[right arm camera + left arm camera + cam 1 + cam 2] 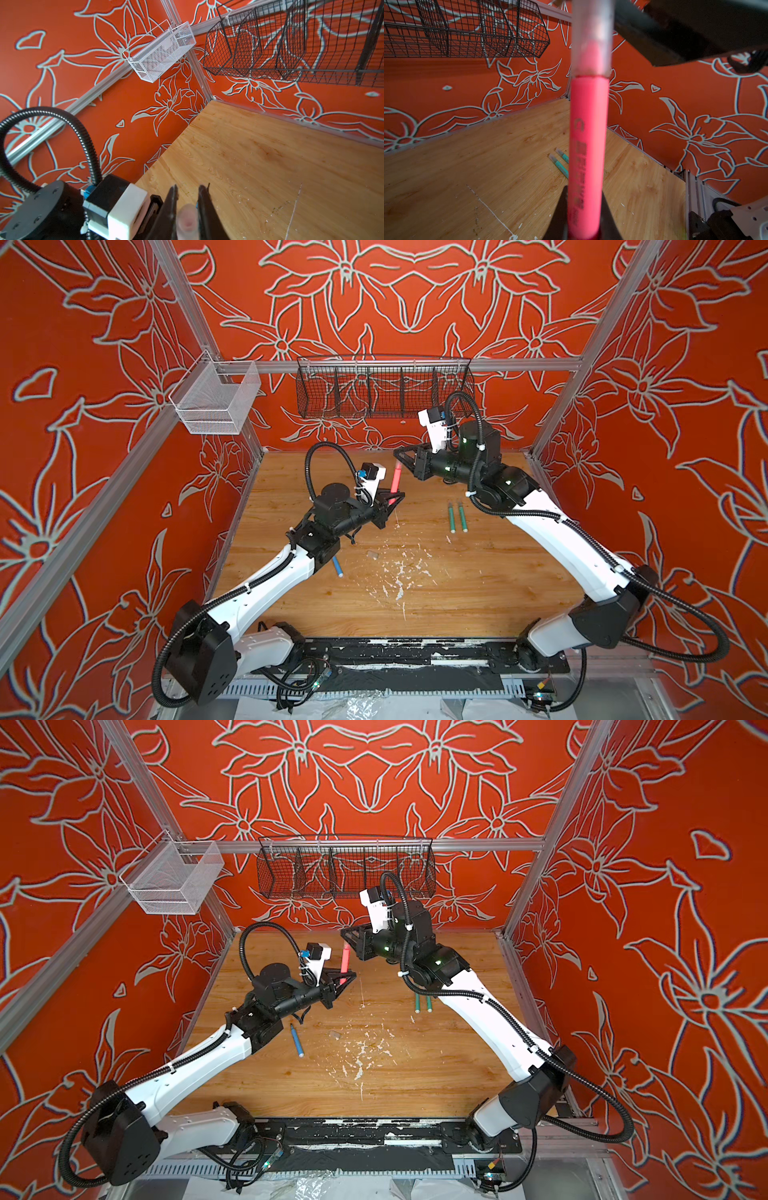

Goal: Insert the pens into the pen caps

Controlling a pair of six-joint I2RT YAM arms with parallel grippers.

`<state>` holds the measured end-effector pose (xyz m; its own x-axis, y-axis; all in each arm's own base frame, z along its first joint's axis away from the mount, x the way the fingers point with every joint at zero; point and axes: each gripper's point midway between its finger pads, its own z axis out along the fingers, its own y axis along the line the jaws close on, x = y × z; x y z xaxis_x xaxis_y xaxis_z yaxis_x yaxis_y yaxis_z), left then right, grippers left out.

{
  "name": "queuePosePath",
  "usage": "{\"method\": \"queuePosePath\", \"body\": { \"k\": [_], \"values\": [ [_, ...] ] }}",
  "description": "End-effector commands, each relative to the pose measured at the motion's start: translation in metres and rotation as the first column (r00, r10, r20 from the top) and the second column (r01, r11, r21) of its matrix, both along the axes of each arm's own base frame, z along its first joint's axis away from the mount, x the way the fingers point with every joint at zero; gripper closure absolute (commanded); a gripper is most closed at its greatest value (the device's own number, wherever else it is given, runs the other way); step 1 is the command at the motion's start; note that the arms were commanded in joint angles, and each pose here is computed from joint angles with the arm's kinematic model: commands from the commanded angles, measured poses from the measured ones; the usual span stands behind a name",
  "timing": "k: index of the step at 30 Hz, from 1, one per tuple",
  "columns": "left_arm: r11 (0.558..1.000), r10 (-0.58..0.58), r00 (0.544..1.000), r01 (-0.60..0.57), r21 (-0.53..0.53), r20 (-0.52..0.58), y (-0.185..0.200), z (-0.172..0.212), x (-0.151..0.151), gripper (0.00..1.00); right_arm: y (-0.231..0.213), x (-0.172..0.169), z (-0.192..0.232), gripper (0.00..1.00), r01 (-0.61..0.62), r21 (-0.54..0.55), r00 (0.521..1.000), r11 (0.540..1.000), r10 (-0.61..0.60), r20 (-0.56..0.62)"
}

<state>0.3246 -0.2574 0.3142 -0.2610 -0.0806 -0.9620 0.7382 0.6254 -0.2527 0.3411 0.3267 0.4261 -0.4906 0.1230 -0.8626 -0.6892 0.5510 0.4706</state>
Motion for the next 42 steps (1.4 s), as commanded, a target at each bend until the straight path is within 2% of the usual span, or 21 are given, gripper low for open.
{"method": "queuePosePath", "body": {
  "k": [1,10,16,21,26,42],
  "values": [
    [1.0,-0.003,0.999,0.003,-0.005,0.042,-0.002,0.011,-0.001,1.0,0.005,-0.005,0.006,0.98,-0.044,0.022,0.999,0.999,0.044,-0.005],
    [0.993,0.119,0.988,-0.116,-0.035,0.1,0.01,0.029,0.02,1.0,0.009,-0.024,-0.037,1.0,-0.095,0.004,0.989,0.995,0.095,-0.114],
    [0.98,0.198,0.968,-0.192,-0.052,0.152,0.02,0.052,0.038,1.0,-0.005,-0.041,-0.089,1.0,-0.094,-0.103,0.981,0.99,0.074,-0.179],
    [0.964,0.263,0.947,-0.25,-0.093,0.186,0.03,0.072,0.051,1.0,-0.01,-0.052,-0.124,1.0,-0.106,-0.142,0.969,0.984,0.071,-0.236],
    [0.953,0.295,0.933,-0.271,-0.135,0.206,0.033,0.091,0.064,1.0,-0.006,-0.064,-0.157,1.0,-0.127,-0.149,0.951,0.981,0.078,-0.298],
    [0.929,0.351,0.912,-0.309,-0.206,0.214,0.043,0.114,0.083,1.0,-0.011,-0.092,-0.235,1.0,-0.162,-0.231,0.906,0.959,0.052,-0.419]
  ]
}}
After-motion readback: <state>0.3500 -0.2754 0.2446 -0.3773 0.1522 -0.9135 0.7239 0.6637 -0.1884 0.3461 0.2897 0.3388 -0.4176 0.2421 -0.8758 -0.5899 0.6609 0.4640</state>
